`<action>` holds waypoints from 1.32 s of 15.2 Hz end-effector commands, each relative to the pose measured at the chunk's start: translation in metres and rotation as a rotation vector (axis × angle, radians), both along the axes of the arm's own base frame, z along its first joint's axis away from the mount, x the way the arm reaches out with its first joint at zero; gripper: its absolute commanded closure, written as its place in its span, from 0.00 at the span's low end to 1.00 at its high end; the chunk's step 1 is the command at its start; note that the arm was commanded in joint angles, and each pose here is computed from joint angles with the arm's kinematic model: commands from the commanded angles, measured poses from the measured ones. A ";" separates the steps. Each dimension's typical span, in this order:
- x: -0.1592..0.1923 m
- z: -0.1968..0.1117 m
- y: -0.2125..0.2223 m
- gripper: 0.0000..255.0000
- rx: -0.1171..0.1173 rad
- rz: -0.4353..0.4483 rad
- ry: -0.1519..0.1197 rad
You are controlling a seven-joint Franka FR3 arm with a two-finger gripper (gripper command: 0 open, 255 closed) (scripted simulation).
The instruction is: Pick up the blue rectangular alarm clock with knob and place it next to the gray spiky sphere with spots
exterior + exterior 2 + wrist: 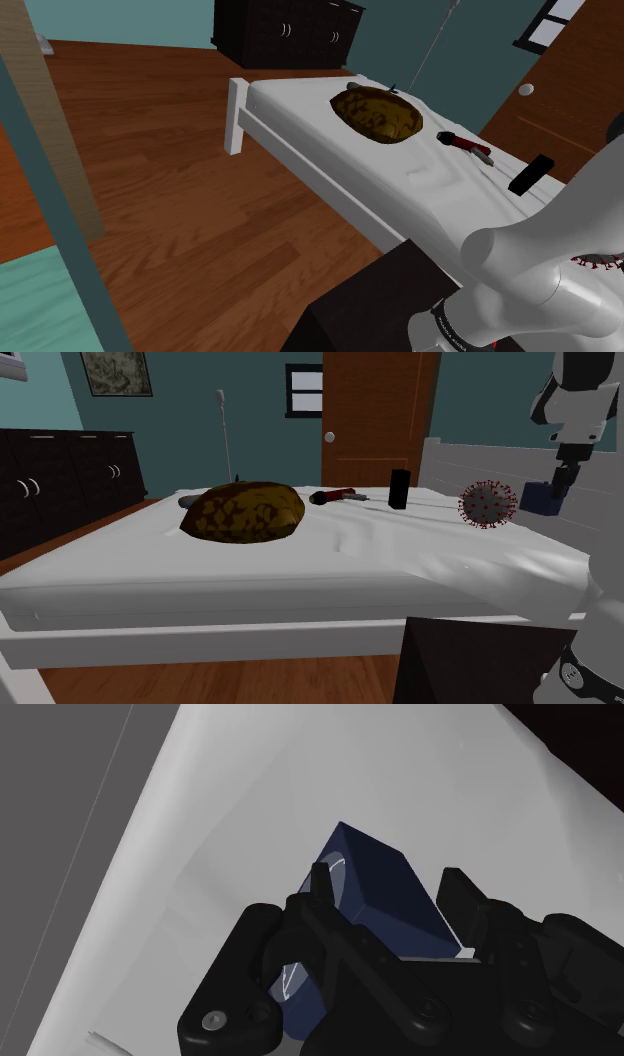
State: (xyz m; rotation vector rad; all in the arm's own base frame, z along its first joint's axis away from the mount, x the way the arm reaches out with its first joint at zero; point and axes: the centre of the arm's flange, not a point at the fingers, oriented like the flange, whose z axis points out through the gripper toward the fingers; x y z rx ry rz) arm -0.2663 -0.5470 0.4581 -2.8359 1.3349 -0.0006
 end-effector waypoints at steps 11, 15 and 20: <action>0.001 -0.063 0.000 1.00 -0.001 0.000 0.000; 0.001 -0.085 0.000 1.00 -0.001 0.000 0.000; 0.001 -0.101 0.000 1.00 -0.001 0.000 0.000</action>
